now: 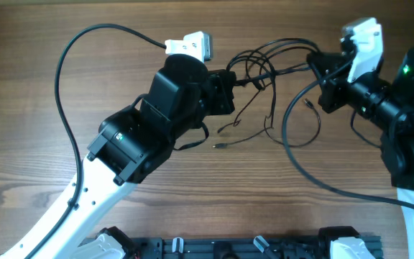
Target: Untangle cables
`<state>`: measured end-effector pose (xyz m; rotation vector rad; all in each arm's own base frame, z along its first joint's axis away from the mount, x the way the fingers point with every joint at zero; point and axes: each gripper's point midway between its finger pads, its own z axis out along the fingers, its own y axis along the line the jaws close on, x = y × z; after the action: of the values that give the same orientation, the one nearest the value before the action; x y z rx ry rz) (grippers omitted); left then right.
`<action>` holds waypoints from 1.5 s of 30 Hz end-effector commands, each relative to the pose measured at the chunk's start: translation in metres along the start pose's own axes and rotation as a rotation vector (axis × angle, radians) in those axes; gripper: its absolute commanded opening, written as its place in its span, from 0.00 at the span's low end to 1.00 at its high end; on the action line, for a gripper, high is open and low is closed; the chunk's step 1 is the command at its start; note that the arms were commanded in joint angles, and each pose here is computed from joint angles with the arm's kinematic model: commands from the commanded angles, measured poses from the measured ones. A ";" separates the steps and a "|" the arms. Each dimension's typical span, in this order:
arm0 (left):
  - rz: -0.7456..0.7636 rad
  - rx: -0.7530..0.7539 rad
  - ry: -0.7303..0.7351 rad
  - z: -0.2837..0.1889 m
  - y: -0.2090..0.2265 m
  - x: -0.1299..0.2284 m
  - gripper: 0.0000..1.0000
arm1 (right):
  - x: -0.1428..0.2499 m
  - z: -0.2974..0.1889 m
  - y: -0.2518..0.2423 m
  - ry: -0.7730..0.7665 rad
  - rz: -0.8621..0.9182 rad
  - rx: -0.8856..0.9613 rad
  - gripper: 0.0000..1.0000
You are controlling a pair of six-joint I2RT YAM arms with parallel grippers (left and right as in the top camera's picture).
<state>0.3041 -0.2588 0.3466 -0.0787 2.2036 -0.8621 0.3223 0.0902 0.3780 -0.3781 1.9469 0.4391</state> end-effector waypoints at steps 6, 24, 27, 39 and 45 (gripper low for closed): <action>0.113 -0.039 -0.207 -0.032 0.008 -0.048 0.04 | 0.025 -0.027 -0.076 0.012 0.444 0.452 0.25; 0.508 0.133 -0.138 -0.049 -0.025 -0.029 0.04 | 0.025 -0.004 0.047 -0.058 -0.795 -0.369 0.95; 0.511 0.154 -0.120 -0.049 -0.027 -0.025 0.04 | 0.020 -0.007 0.058 -0.150 -0.979 -0.421 0.97; 0.519 0.327 0.000 -0.043 -0.050 0.001 0.04 | 0.014 0.009 0.058 -0.219 -1.044 -0.472 0.89; 0.565 0.437 0.029 -0.051 -0.084 0.027 0.04 | -0.009 0.040 0.017 -0.136 -0.729 -0.277 1.00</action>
<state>0.2513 -0.2890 0.3992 0.6561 1.8994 -0.9295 0.3310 0.1342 0.3754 -1.3264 1.3115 0.1836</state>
